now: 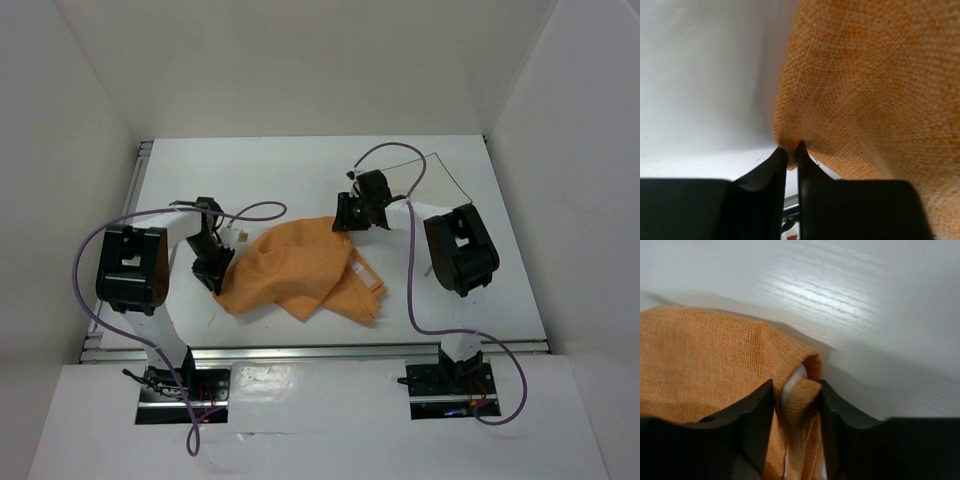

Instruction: Set the dinner table for one person

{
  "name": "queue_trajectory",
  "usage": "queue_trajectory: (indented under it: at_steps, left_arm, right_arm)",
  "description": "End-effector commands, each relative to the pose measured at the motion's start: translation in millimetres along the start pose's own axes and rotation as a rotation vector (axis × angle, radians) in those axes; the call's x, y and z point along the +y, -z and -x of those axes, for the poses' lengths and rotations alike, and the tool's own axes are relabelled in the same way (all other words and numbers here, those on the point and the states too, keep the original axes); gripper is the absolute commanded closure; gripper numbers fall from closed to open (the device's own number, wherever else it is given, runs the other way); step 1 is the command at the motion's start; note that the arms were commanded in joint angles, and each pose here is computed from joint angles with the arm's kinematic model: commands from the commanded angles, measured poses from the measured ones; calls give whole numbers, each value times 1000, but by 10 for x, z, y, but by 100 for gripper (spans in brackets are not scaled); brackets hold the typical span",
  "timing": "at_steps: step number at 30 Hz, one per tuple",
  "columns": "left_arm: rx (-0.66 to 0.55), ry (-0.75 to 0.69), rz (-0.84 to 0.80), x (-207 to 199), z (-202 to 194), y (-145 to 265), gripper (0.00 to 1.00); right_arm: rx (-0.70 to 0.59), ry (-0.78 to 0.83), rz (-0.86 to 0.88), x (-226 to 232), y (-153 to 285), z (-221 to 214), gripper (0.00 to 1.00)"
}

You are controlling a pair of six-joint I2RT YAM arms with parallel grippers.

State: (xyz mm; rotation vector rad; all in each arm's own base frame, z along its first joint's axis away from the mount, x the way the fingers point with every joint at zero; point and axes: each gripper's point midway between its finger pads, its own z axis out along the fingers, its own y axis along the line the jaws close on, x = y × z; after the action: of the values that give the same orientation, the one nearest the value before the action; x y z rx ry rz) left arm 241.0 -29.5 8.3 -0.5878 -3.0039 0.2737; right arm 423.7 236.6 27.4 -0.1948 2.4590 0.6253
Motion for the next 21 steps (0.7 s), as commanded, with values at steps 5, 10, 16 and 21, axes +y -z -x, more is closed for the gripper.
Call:
queue_trajectory:
  at_steps: [5, 10, 16, 21]
  left_arm:
    - [6, -34, -131, -148, 75, -222, 100]
    - [-52, -37, -69, -47, 259, -64, 100]
    - [-380, -69, 186, 300, 1338, 1222, 100]
    - [-761, -35, 444, 510, 2097, 2942, 100]
  right_arm:
    - [8, -1, -1, -115, -7, -41, 77]
    - [-31, 46, 4, -72, 183, 124, 100]
    - [-260, 96, 5, -8, 736, 1308, 100]
    - [-539, 211, -29, 180, 1474, 2555, 100]
